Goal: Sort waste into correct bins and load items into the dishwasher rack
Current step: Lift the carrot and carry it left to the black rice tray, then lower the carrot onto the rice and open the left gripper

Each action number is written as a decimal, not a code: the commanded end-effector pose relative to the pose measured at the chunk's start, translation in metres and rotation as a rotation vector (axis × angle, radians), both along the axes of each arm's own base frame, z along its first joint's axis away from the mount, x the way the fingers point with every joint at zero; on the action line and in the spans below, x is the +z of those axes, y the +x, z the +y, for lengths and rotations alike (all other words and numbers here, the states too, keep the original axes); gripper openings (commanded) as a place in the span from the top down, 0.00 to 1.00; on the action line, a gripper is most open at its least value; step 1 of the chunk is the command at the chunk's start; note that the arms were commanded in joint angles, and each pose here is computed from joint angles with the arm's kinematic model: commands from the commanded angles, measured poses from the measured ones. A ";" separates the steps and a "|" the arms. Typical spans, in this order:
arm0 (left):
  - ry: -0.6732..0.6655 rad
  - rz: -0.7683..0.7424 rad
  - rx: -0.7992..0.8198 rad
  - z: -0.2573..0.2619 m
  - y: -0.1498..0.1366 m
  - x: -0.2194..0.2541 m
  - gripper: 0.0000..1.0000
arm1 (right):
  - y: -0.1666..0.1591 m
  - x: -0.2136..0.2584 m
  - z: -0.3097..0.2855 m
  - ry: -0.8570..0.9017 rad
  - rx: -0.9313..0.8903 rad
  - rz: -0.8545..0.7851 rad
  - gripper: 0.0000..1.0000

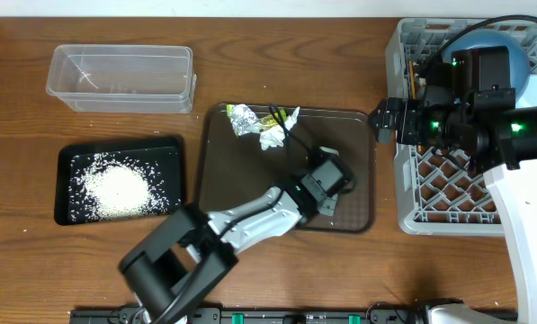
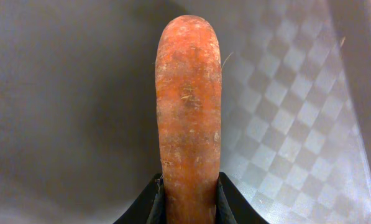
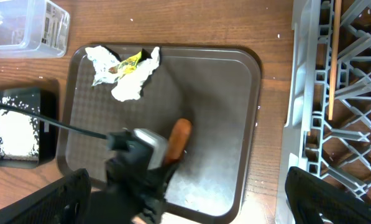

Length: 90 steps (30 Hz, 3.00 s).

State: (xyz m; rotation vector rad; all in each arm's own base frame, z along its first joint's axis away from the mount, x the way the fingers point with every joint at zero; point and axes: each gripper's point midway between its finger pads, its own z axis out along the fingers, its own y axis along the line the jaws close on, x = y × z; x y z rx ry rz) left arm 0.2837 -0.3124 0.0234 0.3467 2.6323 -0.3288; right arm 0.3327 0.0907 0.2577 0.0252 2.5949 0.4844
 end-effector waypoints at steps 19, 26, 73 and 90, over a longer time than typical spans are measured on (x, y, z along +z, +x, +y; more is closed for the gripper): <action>0.029 -0.057 0.587 0.196 0.043 0.109 0.81 | -0.003 0.005 0.001 -0.003 0.002 -0.015 0.01; 0.027 0.022 0.926 0.280 0.040 0.103 0.81 | -0.003 0.005 0.001 -0.003 0.002 -0.015 0.01; -0.069 0.138 1.729 0.456 0.010 0.020 0.65 | -0.003 0.005 0.001 -0.003 0.002 -0.015 0.01; -0.232 0.171 1.590 0.426 0.017 0.047 0.45 | -0.003 0.005 0.001 -0.003 0.002 -0.015 0.01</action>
